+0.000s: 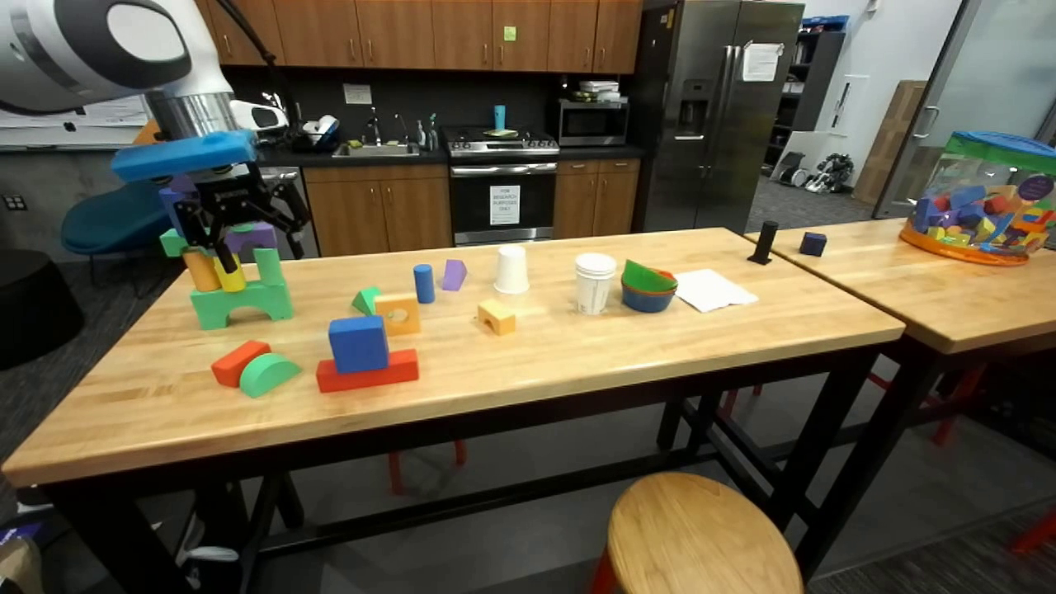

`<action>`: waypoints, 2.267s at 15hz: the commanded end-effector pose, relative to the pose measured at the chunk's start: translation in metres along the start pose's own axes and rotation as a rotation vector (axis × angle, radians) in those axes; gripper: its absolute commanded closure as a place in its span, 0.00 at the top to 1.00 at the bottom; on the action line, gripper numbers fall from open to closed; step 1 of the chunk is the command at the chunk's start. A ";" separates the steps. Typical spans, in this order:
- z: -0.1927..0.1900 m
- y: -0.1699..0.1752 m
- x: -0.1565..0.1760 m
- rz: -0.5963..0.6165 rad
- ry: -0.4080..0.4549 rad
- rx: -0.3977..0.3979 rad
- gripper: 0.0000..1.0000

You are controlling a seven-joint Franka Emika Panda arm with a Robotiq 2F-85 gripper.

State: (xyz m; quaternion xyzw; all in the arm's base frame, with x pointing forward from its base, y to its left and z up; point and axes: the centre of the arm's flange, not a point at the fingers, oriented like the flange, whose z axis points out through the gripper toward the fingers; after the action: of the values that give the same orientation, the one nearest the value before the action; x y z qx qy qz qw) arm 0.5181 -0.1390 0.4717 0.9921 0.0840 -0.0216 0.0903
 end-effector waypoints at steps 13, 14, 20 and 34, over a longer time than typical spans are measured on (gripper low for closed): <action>-0.014 0.078 0.085 -0.105 0.152 -0.118 1.00; -0.012 0.079 0.090 -0.118 0.120 -0.127 1.00; 0.003 0.084 0.133 0.008 0.169 -0.218 1.00; 0.049 0.086 0.142 -0.101 0.134 -0.113 1.00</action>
State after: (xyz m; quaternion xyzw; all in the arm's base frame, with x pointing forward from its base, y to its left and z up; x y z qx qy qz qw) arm 0.6639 -0.1972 0.4448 0.9795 0.1087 0.0584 0.1590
